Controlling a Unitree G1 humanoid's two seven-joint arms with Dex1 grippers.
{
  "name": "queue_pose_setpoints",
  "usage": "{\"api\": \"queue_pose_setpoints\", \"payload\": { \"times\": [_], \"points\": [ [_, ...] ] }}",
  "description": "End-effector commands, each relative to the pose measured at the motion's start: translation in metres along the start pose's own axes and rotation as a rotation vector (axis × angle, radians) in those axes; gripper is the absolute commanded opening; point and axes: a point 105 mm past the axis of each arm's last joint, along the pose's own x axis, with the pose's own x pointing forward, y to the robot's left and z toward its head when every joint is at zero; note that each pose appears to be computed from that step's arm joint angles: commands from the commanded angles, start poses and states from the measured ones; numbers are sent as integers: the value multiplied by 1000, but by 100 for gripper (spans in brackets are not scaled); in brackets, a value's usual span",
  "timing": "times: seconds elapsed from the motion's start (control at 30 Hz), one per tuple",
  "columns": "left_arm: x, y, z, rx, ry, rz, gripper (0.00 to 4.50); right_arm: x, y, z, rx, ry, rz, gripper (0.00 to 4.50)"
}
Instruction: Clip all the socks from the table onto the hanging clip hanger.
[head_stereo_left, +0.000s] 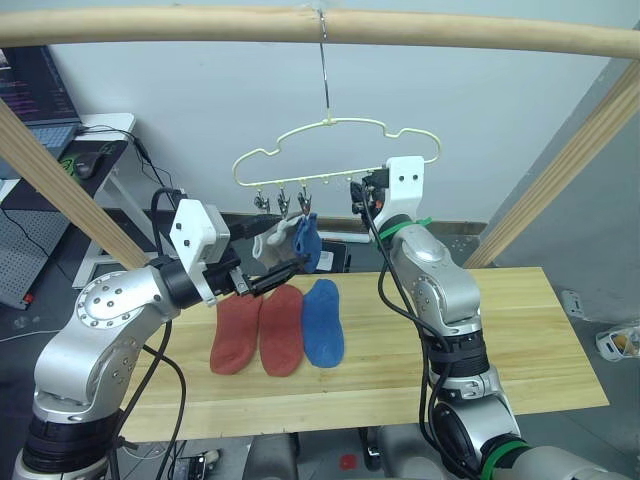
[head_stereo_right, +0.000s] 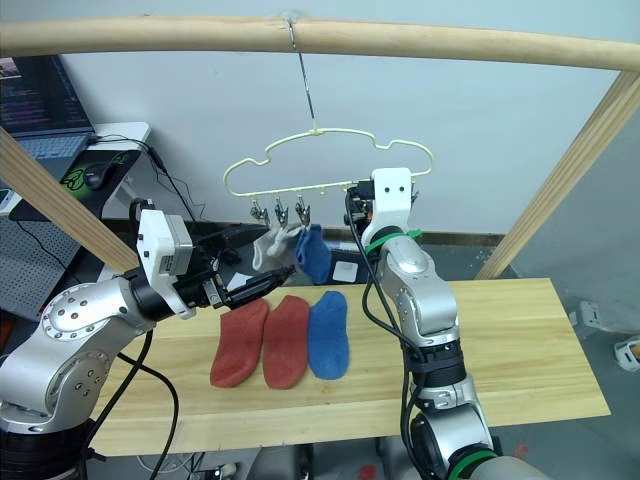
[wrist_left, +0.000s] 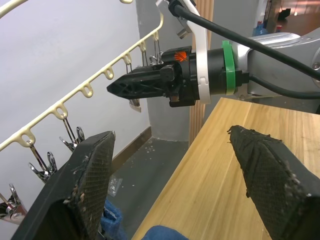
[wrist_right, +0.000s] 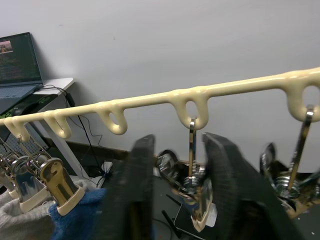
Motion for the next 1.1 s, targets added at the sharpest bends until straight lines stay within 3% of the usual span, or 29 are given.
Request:
{"api": "queue_pose_setpoints", "payload": {
  "times": [0.03, 0.1, 0.37, 0.63, 0.73, 0.87, 1.1],
  "points": [
    [0, -3, 6, 33, -9, -7, 391, 0, 10, 21, 9, -78, 25, 33],
    [-1, -3, 6, 33, -9, -6, 391, 0, 11, 21, 9, -80, 26, 2],
    [-6, 0, 2, -3, 2, 52, 391, 0, 13, 23, 3, -87, 42, 2],
    [-34, 23, -45, -49, 169, 387, 391, -2, 21, 31, -27, -102, 83, 2],
    [-48, 35, -64, -67, 212, 556, 448, -3, 24, 33, -35, -99, 99, 0],
    [-68, 44, -90, -90, 296, 729, 448, -6, 26, 35, -41, -88, 109, 0],
    [-78, 46, -144, -256, 403, 865, 448, -11, 25, 38, -43, -64, 108, 0]
  ]
}}
